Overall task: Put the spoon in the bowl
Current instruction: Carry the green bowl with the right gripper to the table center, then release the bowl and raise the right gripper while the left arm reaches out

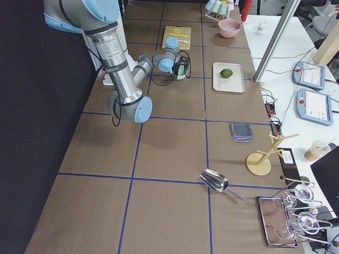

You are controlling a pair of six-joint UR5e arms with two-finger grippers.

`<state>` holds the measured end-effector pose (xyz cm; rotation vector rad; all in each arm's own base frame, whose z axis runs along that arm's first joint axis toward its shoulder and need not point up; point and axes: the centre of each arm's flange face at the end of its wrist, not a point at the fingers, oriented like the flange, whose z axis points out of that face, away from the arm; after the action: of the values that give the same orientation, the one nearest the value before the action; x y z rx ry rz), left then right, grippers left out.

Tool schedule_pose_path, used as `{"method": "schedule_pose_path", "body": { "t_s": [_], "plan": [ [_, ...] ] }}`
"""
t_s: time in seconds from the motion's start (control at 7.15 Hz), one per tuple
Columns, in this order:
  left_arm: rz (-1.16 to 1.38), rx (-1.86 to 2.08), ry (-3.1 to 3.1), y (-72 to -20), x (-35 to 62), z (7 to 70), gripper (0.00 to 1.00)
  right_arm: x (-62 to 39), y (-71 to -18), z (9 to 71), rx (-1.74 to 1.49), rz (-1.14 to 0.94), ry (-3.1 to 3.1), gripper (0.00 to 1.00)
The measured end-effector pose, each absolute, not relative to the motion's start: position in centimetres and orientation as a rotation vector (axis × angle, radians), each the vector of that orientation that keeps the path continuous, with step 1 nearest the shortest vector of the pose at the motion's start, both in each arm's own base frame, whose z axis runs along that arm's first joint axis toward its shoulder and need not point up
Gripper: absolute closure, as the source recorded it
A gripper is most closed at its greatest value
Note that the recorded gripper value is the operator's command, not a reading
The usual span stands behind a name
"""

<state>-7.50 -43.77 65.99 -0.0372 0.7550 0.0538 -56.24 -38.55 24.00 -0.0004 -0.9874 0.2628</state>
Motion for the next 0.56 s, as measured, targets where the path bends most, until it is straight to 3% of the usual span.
{"method": "schedule_pose_path", "body": {
  "t_s": [0.56],
  "plan": [
    [0.093, 0.078, 0.747, -44.8, -7.3, 61.7, 0.00, -49.9, -41.4, 20.0, 0.020, 0.330, -1.003, 0.00]
  ]
}}
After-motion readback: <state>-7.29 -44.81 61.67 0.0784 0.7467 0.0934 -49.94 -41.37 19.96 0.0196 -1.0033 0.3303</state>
